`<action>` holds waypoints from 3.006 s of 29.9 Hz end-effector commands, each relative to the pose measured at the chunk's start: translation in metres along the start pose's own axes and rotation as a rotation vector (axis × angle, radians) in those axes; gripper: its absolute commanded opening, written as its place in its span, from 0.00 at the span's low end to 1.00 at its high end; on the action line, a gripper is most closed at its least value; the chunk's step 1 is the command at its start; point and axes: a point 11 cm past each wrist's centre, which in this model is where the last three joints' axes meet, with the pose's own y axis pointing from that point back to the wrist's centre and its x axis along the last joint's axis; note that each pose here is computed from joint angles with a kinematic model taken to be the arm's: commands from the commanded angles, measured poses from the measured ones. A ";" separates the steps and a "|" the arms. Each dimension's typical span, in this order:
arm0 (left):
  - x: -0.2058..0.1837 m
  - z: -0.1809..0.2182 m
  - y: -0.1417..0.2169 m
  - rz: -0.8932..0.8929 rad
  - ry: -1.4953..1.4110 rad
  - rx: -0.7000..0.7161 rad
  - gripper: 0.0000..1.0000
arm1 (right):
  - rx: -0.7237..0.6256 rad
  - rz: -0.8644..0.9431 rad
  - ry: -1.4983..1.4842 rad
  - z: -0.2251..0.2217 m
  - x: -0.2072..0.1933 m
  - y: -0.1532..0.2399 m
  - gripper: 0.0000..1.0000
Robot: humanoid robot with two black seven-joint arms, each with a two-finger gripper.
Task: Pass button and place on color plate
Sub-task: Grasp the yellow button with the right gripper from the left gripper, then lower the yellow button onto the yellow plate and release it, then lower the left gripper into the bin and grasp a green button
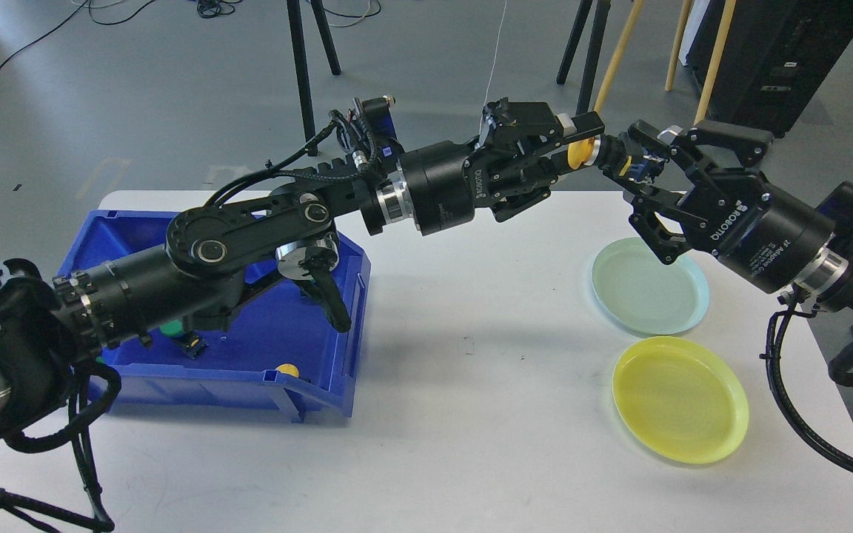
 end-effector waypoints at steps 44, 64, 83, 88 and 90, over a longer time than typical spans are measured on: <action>0.101 0.062 0.142 0.231 -0.268 0.191 0.99 | -0.340 0.852 -0.631 0.203 0.033 0.165 0.59; 0.107 -0.016 0.298 -0.328 -1.020 1.222 0.98 | 0.196 0.500 -0.374 0.001 0.106 0.082 1.00; 0.082 -0.084 0.359 -0.527 -0.881 1.428 0.98 | 0.234 0.509 -0.335 -0.026 0.131 0.075 1.00; 0.089 -0.087 0.367 -0.503 -0.868 1.462 0.98 | 0.239 0.499 -0.332 -0.028 0.129 0.074 1.00; 0.088 -0.092 0.364 -0.512 -0.865 1.464 0.98 | 0.236 0.501 -0.334 -0.026 0.129 0.075 1.00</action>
